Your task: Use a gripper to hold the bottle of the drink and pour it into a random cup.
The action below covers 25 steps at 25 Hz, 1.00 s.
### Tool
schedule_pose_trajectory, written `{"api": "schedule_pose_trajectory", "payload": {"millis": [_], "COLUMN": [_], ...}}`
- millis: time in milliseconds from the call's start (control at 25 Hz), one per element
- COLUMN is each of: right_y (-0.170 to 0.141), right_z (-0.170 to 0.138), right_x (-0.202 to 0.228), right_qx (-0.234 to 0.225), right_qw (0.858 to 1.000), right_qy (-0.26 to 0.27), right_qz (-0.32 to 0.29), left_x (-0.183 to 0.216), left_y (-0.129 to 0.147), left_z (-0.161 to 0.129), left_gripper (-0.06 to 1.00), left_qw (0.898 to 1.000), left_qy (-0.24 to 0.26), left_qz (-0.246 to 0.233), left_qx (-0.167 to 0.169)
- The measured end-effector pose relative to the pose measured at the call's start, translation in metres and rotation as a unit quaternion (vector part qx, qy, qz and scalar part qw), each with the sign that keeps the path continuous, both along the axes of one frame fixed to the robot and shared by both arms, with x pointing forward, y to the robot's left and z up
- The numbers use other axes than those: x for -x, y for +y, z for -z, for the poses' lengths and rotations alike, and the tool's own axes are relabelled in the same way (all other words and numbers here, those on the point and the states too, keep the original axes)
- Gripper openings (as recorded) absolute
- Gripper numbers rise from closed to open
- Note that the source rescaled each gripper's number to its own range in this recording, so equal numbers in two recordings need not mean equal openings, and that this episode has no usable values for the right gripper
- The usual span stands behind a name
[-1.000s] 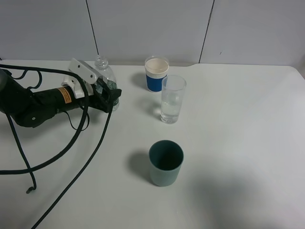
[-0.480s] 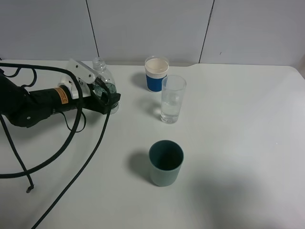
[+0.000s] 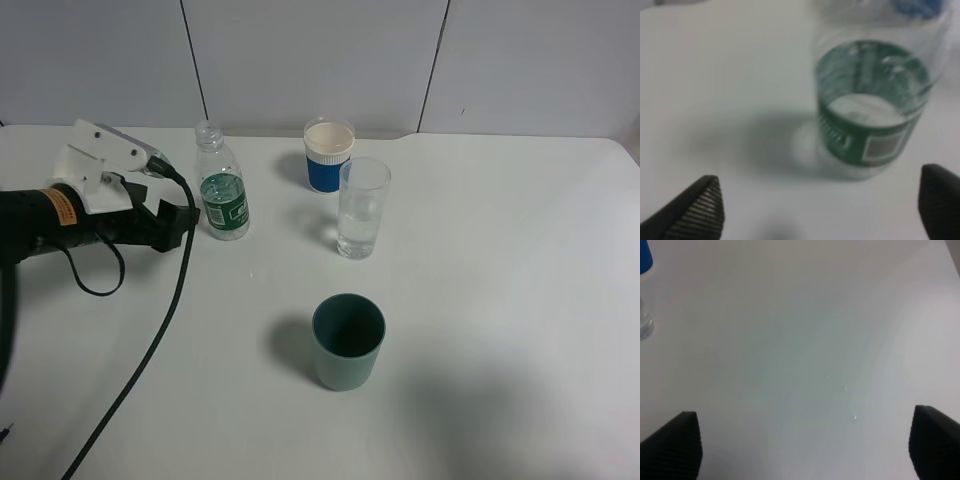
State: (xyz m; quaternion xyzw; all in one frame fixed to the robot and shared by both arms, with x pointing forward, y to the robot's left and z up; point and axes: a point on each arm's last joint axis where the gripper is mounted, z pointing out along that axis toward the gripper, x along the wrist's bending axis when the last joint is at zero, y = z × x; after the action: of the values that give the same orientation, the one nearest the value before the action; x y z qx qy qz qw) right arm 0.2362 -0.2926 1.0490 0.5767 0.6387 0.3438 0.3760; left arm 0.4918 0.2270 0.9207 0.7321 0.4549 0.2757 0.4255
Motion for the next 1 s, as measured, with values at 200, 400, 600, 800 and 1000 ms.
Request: {"api": "schedule_pose_trajectory", "payload": {"millis": [200, 400, 600, 800, 1000], "right_y": [0.000, 0.000, 0.000, 0.000, 0.000], "right_z": [0.000, 0.000, 0.000, 0.000, 0.000], "right_x": [0.000, 0.000, 0.000, 0.000, 0.000], "right_qx": [0.000, 0.000, 0.000, 0.000, 0.000], "right_qw": [1.000, 1.000, 1.000, 1.000, 1.000], "right_qy": [0.000, 0.000, 0.000, 0.000, 0.000], "right_qz": [0.000, 0.000, 0.000, 0.000, 0.000], "left_x": [0.021, 0.047, 0.074, 0.106, 0.136], "left_y": [0.014, 0.029, 0.044, 0.059, 0.069], "left_z": [-0.036, -0.077, -0.125, -0.164, -0.188], "left_gripper": [0.60, 0.60, 0.60, 0.60, 0.60], "left_qw": [0.998, 0.994, 0.986, 0.977, 0.968], "left_qy": [0.027, 0.038, 0.054, 0.072, 0.089], "left_qz": [-0.056, -0.096, -0.144, -0.188, -0.228], "left_qx": [-0.013, -0.041, -0.067, -0.075, -0.056]}}
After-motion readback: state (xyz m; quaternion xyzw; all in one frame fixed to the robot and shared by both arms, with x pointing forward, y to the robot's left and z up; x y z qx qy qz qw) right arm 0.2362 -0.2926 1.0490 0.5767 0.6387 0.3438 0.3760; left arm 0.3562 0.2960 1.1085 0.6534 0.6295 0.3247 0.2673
